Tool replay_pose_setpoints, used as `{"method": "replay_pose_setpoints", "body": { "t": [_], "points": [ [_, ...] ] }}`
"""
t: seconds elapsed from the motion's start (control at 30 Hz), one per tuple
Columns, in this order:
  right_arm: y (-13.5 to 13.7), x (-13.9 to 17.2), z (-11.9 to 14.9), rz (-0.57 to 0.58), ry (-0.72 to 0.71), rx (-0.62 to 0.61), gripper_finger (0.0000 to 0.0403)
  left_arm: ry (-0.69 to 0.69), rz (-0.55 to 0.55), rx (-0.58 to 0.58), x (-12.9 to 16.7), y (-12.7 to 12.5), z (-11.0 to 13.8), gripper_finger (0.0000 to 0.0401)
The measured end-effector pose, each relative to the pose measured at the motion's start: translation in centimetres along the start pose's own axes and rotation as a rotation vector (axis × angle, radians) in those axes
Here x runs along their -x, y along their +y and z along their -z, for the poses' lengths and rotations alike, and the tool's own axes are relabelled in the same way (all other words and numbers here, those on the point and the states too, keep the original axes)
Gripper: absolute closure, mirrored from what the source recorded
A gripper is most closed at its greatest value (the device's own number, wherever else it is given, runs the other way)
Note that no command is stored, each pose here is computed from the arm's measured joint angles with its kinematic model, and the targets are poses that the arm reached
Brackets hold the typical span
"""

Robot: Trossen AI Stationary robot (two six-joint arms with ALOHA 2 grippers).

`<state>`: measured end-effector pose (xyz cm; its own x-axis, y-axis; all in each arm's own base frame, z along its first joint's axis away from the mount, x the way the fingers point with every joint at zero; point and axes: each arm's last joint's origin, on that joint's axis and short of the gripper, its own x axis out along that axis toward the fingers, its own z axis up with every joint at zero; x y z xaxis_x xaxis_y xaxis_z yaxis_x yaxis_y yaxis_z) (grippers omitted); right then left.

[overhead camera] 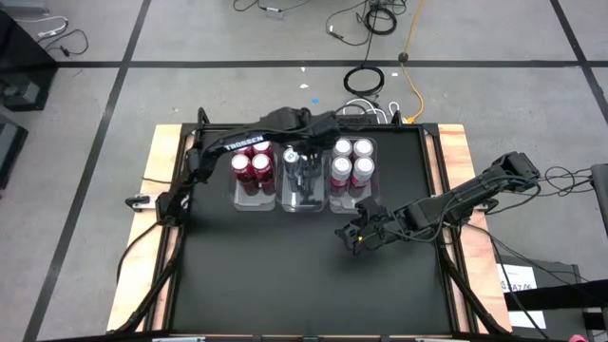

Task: Sort soda cans
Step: Return to Home Position

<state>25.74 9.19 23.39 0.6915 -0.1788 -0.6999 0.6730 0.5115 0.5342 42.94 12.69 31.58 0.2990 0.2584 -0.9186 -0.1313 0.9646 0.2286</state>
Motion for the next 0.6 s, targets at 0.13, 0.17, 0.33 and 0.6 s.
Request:
{"method": "replay_pose_setpoints", "body": {
  "t": [0.13,0.17,0.33,0.6],
  "points": [
    [0.0,0.0,0.1,-0.002,0.005,0.01,0.0044,-0.007,0.003,0.037,1.8,-0.3,0.3,0.0097],
    [0.0,0.0,0.1,-0.002,0.005,0.015,0.0044,-0.002,0.005,0.032,2.1,-0.5,0.4,0.0097],
    [0.1,0.1,0.2,-0.009,0.027,0.045,0.0044,0.036,0.023,0.024,4.9,-1.9,1.5,0.0097],
    [-0.1,0.1,0.6,-0.03,0.152,0.263,0.0044,-0.017,0.074,0.098,11.2,-4.9,3.6,0.0097]
  ]
}}
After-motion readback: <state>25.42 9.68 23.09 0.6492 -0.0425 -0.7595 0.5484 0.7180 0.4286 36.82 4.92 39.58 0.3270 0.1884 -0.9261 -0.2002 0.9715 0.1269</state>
